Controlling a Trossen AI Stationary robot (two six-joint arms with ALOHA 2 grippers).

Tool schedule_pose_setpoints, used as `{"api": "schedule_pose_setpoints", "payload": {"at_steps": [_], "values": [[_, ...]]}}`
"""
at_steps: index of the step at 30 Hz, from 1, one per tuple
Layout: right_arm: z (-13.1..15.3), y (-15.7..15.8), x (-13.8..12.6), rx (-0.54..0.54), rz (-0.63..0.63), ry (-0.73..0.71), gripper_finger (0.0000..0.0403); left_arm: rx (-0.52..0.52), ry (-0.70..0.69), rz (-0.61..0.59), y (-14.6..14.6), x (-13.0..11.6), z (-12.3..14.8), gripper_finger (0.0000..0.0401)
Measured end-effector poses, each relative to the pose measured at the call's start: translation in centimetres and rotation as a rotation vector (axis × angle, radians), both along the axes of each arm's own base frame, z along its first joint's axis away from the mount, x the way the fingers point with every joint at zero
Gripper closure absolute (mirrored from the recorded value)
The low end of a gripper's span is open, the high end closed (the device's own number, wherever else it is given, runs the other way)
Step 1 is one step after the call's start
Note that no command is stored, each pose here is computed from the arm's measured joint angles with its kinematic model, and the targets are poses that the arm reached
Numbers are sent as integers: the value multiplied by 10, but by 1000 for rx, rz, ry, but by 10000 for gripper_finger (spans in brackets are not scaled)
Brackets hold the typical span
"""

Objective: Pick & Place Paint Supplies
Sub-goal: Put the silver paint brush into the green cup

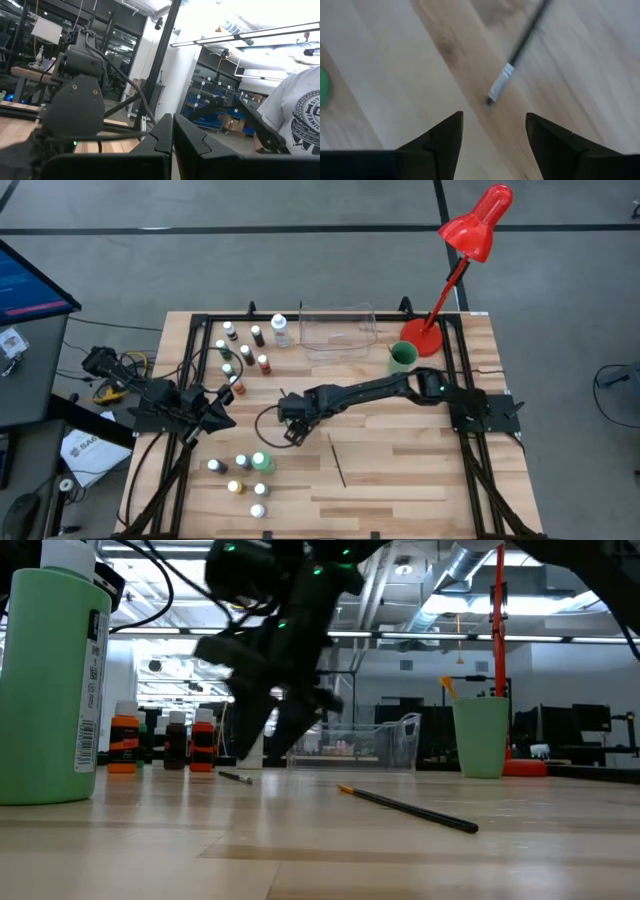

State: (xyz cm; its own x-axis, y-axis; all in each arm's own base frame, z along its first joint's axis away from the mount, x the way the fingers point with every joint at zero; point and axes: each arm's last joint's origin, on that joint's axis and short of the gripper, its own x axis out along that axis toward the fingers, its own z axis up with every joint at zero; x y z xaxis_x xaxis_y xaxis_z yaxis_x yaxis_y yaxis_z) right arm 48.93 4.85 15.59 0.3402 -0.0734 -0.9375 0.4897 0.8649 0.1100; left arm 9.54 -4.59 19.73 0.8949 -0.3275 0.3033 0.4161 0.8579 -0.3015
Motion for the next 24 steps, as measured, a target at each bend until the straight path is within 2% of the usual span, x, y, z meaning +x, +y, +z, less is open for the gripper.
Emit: {"api": "schedule_pose_setpoints", "payload": {"at_steps": [4,11,13,21,24], "values": [[-16,0,7,-7,8,41,195,-1,-2,0,0,0,0,399],[-28,-2,10,-17,11,81,207,-1,-2,0,0,0,0,399],[-28,-3,10,-18,-5,86,231,-2,-3,0,0,0,0,399],[-31,-9,10,-34,-7,88,382,-2,-5,0,0,0,1,399],[-31,-9,9,-22,7,107,394,-3,-6,0,0,0,1,399]]}}
